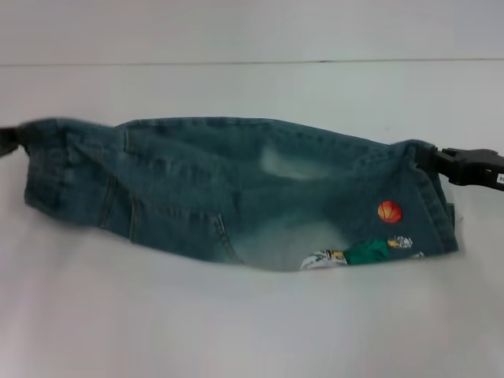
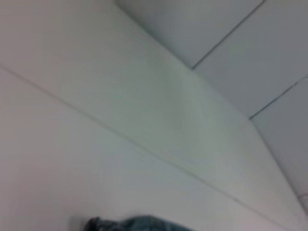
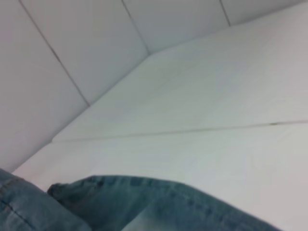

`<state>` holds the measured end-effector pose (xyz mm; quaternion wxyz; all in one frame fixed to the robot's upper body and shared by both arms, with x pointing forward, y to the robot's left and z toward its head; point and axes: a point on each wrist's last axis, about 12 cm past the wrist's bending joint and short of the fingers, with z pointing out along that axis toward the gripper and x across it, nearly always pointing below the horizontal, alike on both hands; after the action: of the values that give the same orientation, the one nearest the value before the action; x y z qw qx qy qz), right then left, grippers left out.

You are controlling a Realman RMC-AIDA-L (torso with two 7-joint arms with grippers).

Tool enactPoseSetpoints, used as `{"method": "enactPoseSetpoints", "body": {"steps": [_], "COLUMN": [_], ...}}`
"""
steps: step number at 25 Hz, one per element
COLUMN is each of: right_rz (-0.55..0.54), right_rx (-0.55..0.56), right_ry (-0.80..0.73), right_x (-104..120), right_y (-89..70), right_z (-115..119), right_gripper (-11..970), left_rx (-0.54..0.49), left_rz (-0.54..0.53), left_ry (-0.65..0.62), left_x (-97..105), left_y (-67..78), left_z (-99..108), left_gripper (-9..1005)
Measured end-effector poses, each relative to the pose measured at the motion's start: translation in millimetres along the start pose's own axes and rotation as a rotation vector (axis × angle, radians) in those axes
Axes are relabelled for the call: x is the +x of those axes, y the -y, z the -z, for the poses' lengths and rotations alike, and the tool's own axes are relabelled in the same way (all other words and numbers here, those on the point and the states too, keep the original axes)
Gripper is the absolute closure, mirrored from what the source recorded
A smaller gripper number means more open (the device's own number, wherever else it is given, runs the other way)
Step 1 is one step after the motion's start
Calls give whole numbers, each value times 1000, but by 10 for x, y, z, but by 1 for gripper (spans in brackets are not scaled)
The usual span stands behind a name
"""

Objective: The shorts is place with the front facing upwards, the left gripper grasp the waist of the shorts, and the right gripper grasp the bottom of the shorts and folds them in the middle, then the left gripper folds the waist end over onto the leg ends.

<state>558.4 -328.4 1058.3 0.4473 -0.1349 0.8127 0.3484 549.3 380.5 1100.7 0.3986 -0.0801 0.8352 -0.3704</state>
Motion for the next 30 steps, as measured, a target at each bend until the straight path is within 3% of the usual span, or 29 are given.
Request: {"method": "enactPoseSetpoints", "body": {"steps": [11, 30], "right_rz": [47, 70], "right_rx": [50, 217], "right_ry": [150, 172], "right_x": [37, 27], "right_y": [-36, -42], "right_z": [-55, -478], "right_gripper": [929, 928], "left_rx": [44, -137], "left_rz": [10, -98], "left_ry": [147, 203], "left_x": [-74, -62], "left_y": [33, 23], "left_z": [-132, -634], "left_gripper": [862, 839]}}
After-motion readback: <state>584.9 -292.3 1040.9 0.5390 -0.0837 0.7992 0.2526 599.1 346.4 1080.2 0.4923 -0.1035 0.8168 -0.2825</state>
